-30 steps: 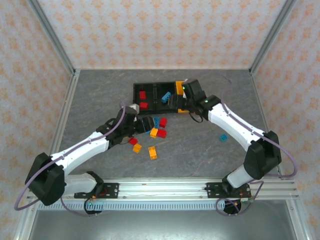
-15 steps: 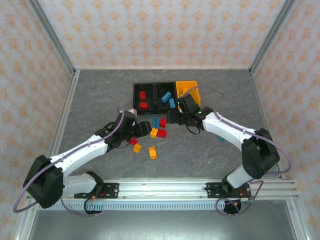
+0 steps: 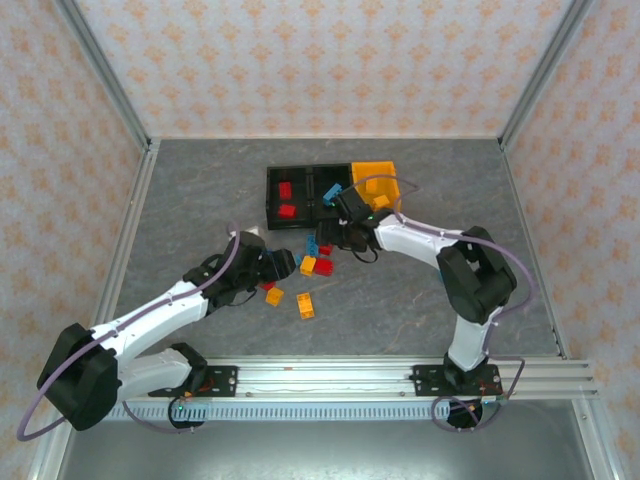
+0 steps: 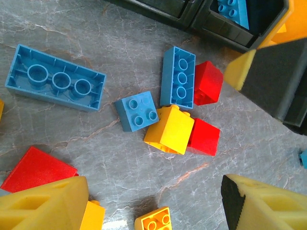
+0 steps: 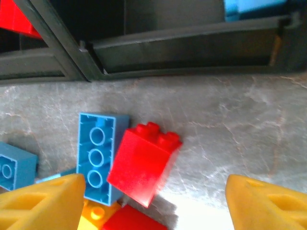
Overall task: Sort the legos into containers by color
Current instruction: Pick up the lego from the center of the table.
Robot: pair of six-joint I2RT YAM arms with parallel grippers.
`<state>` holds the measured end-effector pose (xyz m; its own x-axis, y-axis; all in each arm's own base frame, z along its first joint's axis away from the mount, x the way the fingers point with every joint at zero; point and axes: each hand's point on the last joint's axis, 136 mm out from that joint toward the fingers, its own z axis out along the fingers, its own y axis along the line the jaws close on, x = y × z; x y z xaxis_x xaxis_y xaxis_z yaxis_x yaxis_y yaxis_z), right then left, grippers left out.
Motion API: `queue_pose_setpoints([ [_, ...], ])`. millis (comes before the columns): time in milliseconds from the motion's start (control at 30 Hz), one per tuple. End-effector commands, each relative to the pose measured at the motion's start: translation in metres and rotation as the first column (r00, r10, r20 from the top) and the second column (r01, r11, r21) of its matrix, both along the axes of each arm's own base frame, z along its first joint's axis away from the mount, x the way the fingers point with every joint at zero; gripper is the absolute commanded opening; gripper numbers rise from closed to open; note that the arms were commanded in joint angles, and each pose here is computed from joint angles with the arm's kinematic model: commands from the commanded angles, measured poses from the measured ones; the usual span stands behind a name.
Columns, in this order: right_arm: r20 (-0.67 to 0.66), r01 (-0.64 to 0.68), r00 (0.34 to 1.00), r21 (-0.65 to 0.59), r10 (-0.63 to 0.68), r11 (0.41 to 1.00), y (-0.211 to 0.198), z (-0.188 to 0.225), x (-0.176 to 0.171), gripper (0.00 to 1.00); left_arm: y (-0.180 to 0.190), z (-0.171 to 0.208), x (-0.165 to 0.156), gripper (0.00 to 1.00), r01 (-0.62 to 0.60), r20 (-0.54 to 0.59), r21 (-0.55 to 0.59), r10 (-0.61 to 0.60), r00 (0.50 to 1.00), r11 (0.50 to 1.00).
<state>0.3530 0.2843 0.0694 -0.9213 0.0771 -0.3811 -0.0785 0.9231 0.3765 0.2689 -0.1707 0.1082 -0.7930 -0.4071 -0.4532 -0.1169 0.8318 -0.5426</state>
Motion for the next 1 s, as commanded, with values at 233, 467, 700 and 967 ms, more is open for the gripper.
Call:
queue_pose_setpoints([
  [233, -0.036, 0.031, 0.999, -0.044, -0.033, 0.999, 0.006, -0.025, 0.009, 0.69, 0.007, -0.003, 0.000, 0.75, -0.033, 0.010, 0.004, 0.033, 0.999, 0.999],
  [467, -0.024, 0.065, 0.997, -0.129, -0.069, 0.989, -0.013, -0.034, 0.007, 0.56, 0.008, -0.004, -0.001, 0.75, -0.039, 0.012, -0.002, 0.039, 0.999, 0.999],
  [700, 0.018, 0.086, 0.996, -0.250, -0.084, 0.964, -0.039, -0.034, 0.006, 0.59, 0.008, -0.004, -0.001, 0.75, -0.039, 0.013, -0.003, 0.039, 0.999, 0.999],
  [967, 0.011, 0.073, 0.997, -0.213, -0.072, 0.974, -0.026, -0.032, 0.013, 0.46, 0.006, -0.001, 0.001, 0.75, -0.040, 0.014, -0.007, 0.040, 0.999, 0.999],
])
